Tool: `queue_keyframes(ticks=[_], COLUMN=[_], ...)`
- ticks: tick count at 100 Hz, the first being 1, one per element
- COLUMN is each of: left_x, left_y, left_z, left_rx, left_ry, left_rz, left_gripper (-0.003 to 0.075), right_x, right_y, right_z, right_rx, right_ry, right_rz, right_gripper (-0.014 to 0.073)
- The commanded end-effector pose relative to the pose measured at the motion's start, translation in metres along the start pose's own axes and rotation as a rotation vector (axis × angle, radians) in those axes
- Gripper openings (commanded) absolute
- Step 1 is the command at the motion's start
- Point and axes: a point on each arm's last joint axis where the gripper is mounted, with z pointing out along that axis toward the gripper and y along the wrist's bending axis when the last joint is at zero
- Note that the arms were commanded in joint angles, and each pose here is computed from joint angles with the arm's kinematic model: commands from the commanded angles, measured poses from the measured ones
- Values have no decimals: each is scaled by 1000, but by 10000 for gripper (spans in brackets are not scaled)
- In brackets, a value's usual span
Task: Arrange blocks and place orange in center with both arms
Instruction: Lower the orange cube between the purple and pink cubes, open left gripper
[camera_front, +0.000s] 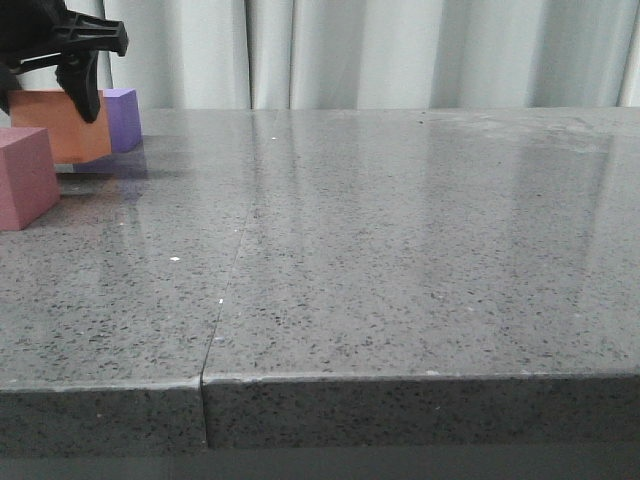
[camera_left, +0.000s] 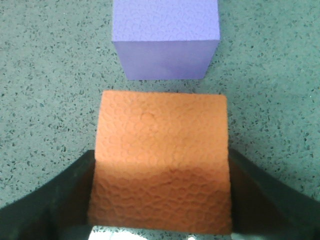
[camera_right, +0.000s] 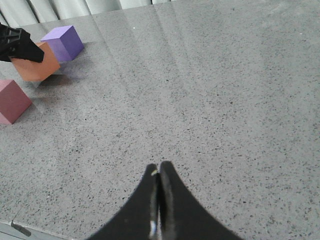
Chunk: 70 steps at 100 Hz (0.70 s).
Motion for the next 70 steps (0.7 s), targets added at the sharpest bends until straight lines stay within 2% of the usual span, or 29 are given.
queue_keyframes(ticks=[1,16,26,53,70], left_x=[-15,-16,-16,-16,-21], left_y=[1,1,1,1,3], left_z=[-28,-28,-28,-29,-47], left_rx=[38,38,38,41,60], left_ry=[-118,-120,-120,-127,-186], left_rz=[-22,-22,-22,-22,-30], left_gripper=[428,530,569,571,565], right_x=[-13,-13,-13,-13,-13], right_y=[4,4,4,4,4], right_z=[-2,-2,-2,-2,-2], right_rx=[-28,-28,-28,-28,-28], right_ry=[-89,-89,-89,-89,-89], right_rz=[-22,-22,-22,-22,-22], right_gripper=[-68,-68,-68,-68,-68])
